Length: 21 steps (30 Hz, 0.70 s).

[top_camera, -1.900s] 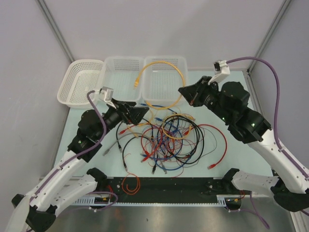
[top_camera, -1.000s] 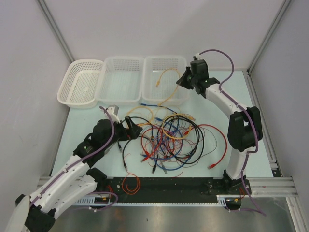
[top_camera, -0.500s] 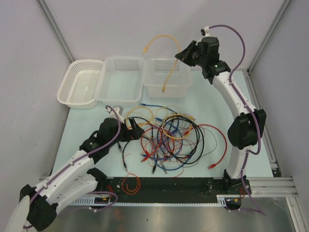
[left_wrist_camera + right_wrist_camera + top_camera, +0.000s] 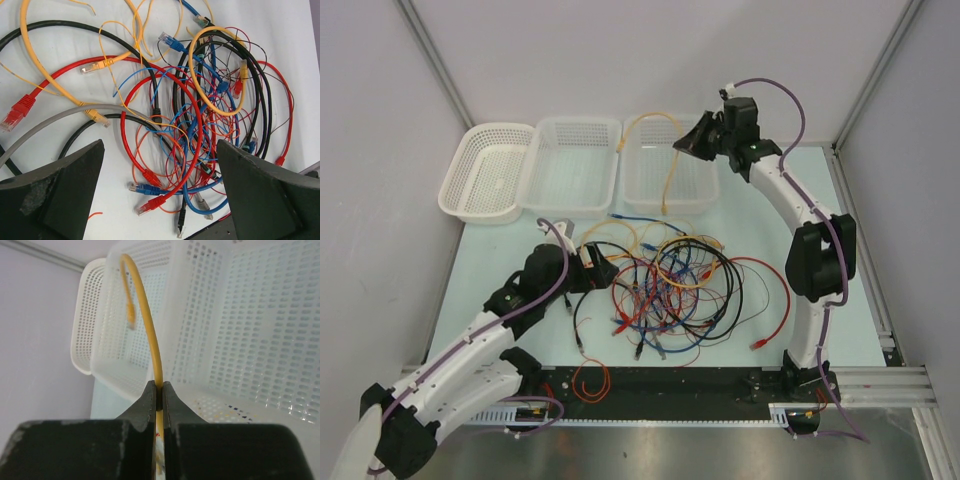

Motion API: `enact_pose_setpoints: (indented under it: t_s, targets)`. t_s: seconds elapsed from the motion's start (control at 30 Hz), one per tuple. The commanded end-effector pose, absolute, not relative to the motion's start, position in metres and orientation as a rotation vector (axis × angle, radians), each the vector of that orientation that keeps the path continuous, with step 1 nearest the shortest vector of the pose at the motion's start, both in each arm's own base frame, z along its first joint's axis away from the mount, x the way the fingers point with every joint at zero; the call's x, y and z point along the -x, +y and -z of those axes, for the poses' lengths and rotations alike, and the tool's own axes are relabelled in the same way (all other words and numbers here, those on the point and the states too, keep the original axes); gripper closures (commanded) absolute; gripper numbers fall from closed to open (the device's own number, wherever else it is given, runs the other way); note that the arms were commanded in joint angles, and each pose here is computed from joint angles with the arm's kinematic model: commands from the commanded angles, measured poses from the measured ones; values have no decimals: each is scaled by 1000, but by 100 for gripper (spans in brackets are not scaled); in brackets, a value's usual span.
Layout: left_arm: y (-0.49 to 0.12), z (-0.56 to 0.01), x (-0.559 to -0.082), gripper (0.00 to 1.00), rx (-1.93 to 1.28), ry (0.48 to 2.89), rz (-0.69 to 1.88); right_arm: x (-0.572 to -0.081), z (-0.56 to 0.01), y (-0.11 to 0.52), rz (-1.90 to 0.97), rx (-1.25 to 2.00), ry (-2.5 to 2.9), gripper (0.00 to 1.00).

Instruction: Untangle the cables

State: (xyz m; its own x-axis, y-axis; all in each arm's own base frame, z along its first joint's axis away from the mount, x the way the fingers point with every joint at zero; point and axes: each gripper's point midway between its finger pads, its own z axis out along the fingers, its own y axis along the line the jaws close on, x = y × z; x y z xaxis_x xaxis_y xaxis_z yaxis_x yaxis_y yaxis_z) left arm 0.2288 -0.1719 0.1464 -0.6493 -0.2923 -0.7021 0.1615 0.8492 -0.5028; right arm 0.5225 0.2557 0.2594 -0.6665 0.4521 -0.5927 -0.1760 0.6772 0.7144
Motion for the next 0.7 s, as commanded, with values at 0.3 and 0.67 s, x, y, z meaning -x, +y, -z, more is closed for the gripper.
enact_pose_setpoints:
  t_s: [0.3,0.67]
  targets:
    - [-181,-146,-229,0,111,2160,753,-465,-284,271,-1193,-146,2122,100]
    - [-186,-144,-224,0,101,2174,791,-430,-231,272,-1133,-148,2273,100]
